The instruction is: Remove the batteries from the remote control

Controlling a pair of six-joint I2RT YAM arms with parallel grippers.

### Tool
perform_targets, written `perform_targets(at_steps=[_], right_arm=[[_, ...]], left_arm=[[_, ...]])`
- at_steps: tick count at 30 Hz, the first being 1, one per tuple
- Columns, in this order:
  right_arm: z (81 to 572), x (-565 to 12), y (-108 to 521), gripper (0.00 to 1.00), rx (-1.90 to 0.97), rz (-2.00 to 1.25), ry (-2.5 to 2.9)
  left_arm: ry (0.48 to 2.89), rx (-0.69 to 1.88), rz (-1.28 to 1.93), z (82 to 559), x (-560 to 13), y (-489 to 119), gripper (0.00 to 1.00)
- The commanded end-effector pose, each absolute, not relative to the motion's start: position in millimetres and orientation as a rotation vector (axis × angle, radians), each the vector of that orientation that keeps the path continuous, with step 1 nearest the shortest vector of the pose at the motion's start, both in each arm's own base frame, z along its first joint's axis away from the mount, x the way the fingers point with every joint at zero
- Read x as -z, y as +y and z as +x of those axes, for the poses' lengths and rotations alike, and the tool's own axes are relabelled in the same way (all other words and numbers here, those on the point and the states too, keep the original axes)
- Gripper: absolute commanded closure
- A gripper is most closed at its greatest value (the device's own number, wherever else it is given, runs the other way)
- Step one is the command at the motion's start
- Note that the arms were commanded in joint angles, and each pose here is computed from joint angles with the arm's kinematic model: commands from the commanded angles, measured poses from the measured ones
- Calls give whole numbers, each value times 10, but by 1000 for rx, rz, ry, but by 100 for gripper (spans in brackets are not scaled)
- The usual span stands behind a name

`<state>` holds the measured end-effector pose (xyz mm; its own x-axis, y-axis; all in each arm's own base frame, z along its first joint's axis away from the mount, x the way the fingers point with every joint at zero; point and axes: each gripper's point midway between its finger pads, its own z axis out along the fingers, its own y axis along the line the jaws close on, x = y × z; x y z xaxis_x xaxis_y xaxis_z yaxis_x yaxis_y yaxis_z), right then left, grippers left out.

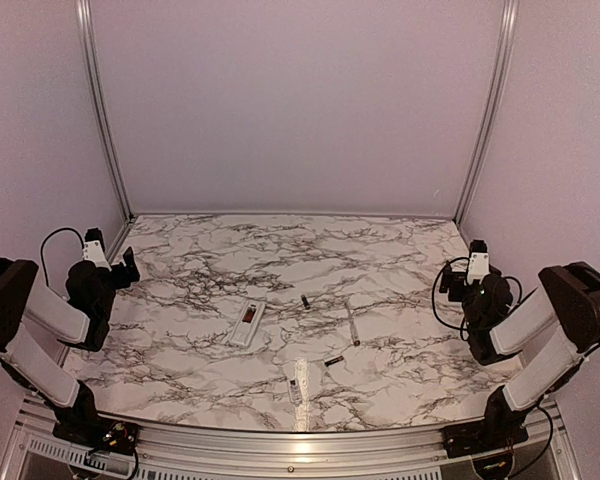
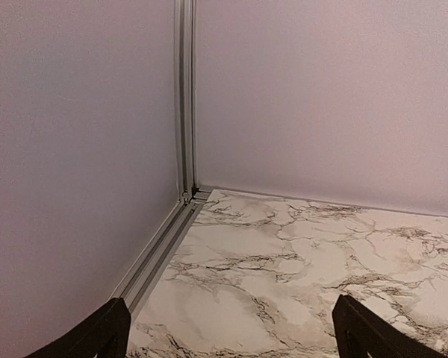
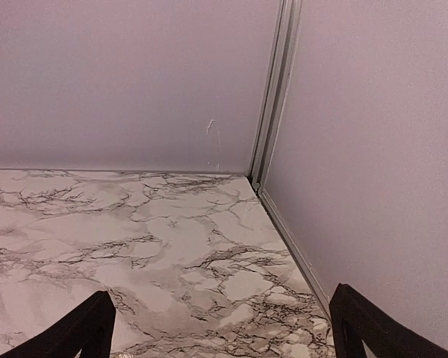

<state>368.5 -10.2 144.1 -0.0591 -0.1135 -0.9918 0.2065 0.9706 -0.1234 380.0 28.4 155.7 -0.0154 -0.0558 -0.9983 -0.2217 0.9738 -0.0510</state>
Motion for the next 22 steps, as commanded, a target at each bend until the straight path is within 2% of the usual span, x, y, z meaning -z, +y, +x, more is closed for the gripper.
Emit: perform_targets(at_steps=[1,22], right_arm=[[3687,-1640,-34,1,216,27,1517],[3730,-1556,-104,2,225,56,1536]], left_arm=[[1585,-123,-208,3784,-1533,266,1],[1585,-122,-208,3784,-1532,265,1]])
